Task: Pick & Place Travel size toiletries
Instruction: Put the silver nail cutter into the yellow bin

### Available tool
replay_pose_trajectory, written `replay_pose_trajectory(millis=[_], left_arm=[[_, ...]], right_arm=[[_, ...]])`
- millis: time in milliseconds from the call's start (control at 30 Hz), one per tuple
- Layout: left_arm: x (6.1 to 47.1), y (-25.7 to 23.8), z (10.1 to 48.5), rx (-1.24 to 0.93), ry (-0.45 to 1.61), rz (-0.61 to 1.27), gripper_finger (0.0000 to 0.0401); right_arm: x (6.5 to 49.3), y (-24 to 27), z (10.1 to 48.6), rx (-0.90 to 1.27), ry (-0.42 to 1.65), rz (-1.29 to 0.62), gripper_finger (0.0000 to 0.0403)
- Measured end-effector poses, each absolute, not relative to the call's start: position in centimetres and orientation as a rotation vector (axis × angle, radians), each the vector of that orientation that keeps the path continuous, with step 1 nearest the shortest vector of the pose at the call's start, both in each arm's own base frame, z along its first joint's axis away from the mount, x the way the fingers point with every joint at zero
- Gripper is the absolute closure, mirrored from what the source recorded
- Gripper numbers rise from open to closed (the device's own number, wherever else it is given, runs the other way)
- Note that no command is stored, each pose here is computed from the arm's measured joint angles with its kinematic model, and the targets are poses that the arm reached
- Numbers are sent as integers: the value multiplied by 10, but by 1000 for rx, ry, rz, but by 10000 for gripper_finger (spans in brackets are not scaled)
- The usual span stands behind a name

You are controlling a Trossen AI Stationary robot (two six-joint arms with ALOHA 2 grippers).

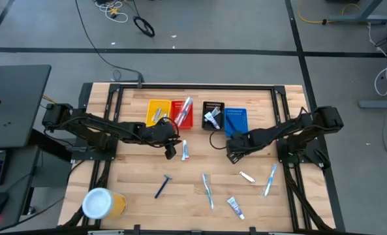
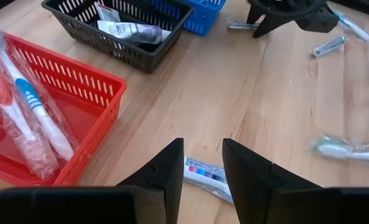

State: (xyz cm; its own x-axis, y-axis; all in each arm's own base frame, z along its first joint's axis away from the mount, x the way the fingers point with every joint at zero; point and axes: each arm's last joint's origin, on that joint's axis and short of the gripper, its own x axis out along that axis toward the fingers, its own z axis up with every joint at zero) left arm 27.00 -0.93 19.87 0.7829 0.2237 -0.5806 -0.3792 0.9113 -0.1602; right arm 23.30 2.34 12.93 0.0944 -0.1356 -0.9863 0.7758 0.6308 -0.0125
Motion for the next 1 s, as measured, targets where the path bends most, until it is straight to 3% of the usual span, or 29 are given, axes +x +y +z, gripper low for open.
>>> replay_pose_trajectory(millis=[400,667,1000], left_arm=[[270,-9,199,-278,588,330,283],[270,-9,199,-278,589,330,283],[270,-9,199,-278,589,330,283]], right_arm=[[232,23,124,597,1287,-722,341],[242,30,138,620,1252,-576,350],[274,39,162,557,987,-337,351]])
